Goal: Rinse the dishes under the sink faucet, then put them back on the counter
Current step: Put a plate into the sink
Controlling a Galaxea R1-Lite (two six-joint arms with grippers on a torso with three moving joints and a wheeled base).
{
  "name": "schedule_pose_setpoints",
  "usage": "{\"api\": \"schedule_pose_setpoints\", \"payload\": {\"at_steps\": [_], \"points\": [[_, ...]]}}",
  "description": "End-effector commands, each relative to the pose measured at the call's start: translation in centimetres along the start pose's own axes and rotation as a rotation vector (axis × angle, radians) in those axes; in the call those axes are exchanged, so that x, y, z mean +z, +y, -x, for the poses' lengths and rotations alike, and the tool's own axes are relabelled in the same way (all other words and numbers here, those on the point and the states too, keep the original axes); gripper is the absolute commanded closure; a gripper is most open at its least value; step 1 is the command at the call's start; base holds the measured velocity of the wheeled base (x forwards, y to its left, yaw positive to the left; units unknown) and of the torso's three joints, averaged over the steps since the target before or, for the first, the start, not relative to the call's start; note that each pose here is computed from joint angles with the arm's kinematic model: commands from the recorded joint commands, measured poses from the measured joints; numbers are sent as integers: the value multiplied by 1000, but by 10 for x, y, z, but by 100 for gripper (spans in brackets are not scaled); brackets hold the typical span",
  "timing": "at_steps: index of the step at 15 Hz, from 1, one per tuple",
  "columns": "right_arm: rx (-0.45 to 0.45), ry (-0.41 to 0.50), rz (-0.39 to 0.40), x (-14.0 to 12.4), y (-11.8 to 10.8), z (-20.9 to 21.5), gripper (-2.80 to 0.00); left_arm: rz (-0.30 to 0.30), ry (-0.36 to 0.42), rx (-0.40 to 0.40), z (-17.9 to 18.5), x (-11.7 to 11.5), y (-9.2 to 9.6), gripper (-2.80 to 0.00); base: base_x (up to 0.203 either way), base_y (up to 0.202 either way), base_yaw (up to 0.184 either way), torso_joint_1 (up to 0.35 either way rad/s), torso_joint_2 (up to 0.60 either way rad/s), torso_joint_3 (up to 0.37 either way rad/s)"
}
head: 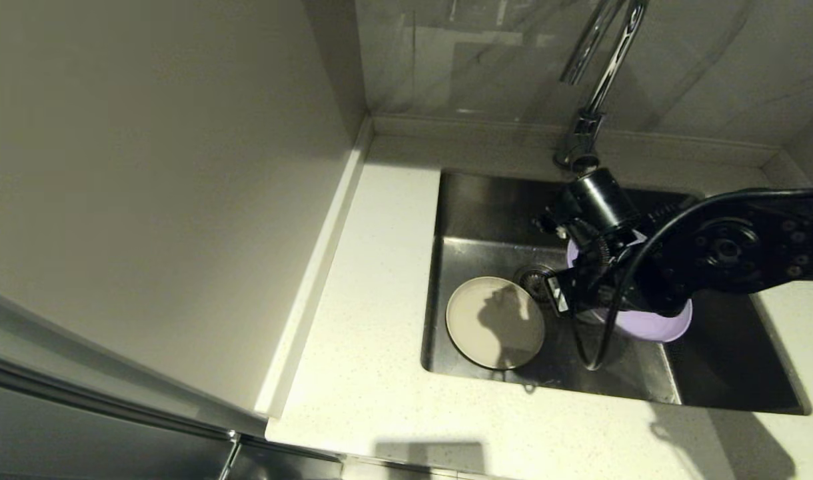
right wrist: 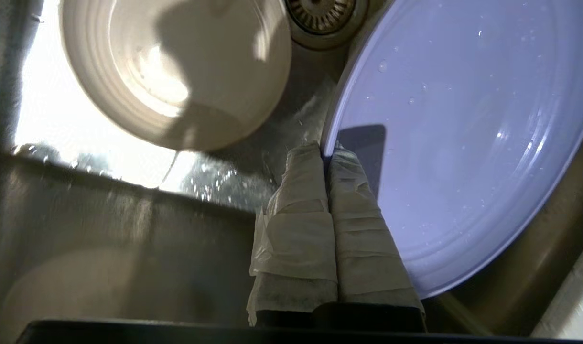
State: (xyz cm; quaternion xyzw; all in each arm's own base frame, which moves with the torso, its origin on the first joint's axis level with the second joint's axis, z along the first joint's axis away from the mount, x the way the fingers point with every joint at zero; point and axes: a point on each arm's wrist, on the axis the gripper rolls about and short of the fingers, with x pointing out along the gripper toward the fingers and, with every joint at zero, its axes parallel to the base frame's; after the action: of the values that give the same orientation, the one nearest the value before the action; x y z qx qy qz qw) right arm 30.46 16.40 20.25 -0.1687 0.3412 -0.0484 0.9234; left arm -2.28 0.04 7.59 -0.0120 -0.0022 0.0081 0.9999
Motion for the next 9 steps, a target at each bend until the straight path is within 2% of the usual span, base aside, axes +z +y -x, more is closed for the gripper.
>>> {"api": "schedule_pose_setpoints", "payload": {"at_steps": [1,9], "points": [[-16,43,41,-4,24,-32,0,1,-2,1,0,0,0,0,0,0,0,0,0,0],[-19,14,62,14,60,-82,0,1,-2,1,0,0,0,0,0,0,0,0,0,0]]}}
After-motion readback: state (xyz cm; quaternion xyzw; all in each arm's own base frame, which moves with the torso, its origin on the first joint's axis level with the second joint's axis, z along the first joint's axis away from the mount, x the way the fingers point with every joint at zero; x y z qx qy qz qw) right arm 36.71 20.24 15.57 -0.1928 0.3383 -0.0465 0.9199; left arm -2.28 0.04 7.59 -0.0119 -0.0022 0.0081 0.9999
